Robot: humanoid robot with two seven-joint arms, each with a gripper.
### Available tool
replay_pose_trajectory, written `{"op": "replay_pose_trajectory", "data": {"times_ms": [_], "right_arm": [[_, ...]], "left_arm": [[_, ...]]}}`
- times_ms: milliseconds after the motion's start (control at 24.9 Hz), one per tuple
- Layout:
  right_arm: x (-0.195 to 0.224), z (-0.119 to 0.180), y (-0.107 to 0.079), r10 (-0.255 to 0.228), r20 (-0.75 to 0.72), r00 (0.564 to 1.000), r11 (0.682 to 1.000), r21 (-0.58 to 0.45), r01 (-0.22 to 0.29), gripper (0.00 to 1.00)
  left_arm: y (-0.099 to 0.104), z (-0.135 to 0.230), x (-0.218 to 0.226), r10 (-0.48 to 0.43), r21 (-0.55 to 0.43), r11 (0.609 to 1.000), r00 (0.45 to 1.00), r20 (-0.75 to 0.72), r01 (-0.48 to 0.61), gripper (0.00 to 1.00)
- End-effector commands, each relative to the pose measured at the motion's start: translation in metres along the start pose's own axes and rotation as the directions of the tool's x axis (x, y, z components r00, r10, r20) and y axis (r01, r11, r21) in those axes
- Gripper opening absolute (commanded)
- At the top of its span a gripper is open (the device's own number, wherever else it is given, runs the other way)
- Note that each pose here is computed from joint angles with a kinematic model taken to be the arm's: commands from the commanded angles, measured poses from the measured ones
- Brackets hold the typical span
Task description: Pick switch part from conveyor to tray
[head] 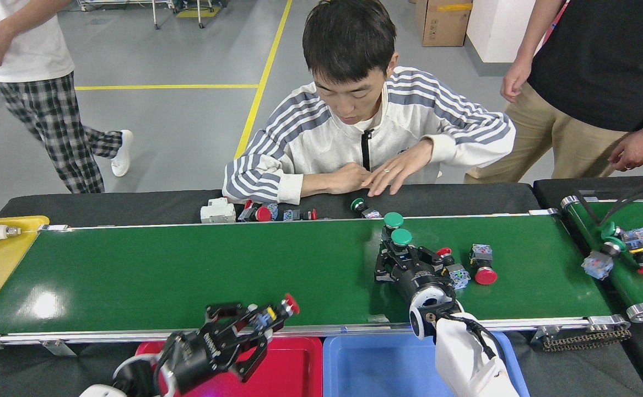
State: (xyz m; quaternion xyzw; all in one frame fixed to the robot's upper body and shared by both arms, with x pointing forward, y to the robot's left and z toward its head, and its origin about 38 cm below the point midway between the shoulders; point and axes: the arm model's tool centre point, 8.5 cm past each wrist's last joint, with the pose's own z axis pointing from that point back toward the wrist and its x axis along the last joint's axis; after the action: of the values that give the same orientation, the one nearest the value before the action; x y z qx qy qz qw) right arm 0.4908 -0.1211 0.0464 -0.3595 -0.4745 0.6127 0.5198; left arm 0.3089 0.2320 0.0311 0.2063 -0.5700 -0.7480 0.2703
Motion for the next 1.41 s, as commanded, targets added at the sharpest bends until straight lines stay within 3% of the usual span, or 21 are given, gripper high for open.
{"op": "replay_pose_trajectory", "data": {"times_ms": [0, 241, 361, 442, 482, 522, 562, 642, 683, 763, 924, 964, 1004, 1044, 1124, 1245, 1365], "right_arm": [[0.005, -0.002, -0.017, -0.003, 0.022, 1.0, 0.999, -0.05, 0.004, 0.04], [0.062, 0.031, -0.029, 0.056, 0.213, 0.976, 0.986, -0.166, -0.02, 0.04], [0.116, 0.072, -0.024, 0.119, 0.428, 0.896, 0.974, -0.226, -0.021, 0.04], [0.137, 0.098, -0.019, 0.178, 0.547, 0.818, 0.966, -0.255, -0.04, 0.05], [0.148, 0.107, -0.014, 0.202, 0.588, 0.784, 0.964, -0.259, -0.054, 0.11], [0.162, 0.112, -0.008, 0.235, 0.615, 0.753, 0.961, -0.263, -0.084, 0.38], [0.178, 0.119, 0.002, 0.28, 0.633, 0.721, 0.953, -0.273, -0.131, 0.95], [0.19, 0.126, 0.014, 0.301, 0.654, 0.694, 0.95, -0.268, -0.159, 1.0], [0.194, 0.13, 0.02, 0.293, 0.668, 0.685, 0.954, -0.256, -0.158, 1.0], [0.197, 0.134, 0.025, 0.281, 0.676, 0.681, 0.958, -0.245, -0.151, 1.0], [0.196, 0.132, 0.012, 0.274, 0.664, 0.696, 0.956, -0.267, -0.122, 1.0], [0.186, 0.131, 0.002, 0.264, 0.636, 0.725, 0.954, -0.282, -0.099, 1.0], [0.162, 0.126, -0.009, 0.228, 0.572, 0.788, 0.954, -0.293, -0.064, 1.0], [0.141, 0.124, -0.008, 0.177, 0.509, 0.842, 0.96, -0.279, -0.034, 1.0], [0.076, 0.133, 0.01, 0.024, 0.298, 0.954, 0.968, -0.246, 0.052, 1.0], [-0.018, 0.161, 0.038, -0.102, 0.008, 0.995, 0.944, -0.314, 0.099, 1.0], [-0.085, 0.183, 0.055, -0.158, -0.208, 0.965, 0.941, -0.328, 0.083, 1.0]], "left_arm": [[0.002, 0.013, 0.001, 0.016, 0.023, 1.0, 0.999, -0.035, -0.016, 1.0], [0.003, 0.053, -0.017, 0.032, 0.049, 0.998, 0.986, -0.166, -0.024, 1.0], [0.003, 0.077, -0.034, 0.049, 0.07, 0.997, 0.964, -0.262, -0.032, 1.0], [-0.003, 0.101, -0.064, 0.098, 0.08, 0.995, 0.842, -0.531, -0.066, 1.0], [-0.007, 0.114, -0.079, 0.119, 0.086, 0.993, 0.747, -0.654, -0.082, 1.0], [-0.013, 0.125, -0.088, 0.133, 0.09, 0.991, 0.66, -0.739, -0.099, 1.0], [-0.022, 0.134, -0.097, 0.143, 0.087, 0.988, 0.577, -0.804, -0.124, 1.0], [-0.032, 0.142, -0.104, 0.149, 0.082, 0.985, 0.505, -0.85, -0.152, 1.0], [-0.034, 0.143, -0.106, 0.149, 0.08, 0.984, 0.496, -0.855, -0.158, 1.0], [-0.032, 0.142, -0.11, 0.148, 0.083, 0.985, 0.497, -0.855, -0.152, 1.0], [-0.025, 0.137, -0.111, 0.154, 0.096, 0.986, 0.501, -0.852, -0.139, 1.0], [-0.025, 0.137, -0.111, 0.153, 0.095, 0.986, 0.504, -0.85, -0.138, 1.0], [-0.024, 0.139, -0.112, 0.152, 0.096, 0.986, 0.502, -0.851, -0.136, 1.0], [-0.023, 0.139, -0.112, 0.151, 0.097, 0.986, 0.505, -0.85, -0.132, 1.0], [-0.018, 0.138, -0.112, 0.148, 0.099, 0.988, 0.526, -0.838, -0.119, 1.0], [-0.015, 0.141, -0.11, 0.141, 0.096, 0.989, 0.563, -0.814, -0.108, 1.0], [-0.017, 0.142, -0.108, 0.138, 0.091, 0.99, 0.588, -0.797, -0.11, 1.0]]}}
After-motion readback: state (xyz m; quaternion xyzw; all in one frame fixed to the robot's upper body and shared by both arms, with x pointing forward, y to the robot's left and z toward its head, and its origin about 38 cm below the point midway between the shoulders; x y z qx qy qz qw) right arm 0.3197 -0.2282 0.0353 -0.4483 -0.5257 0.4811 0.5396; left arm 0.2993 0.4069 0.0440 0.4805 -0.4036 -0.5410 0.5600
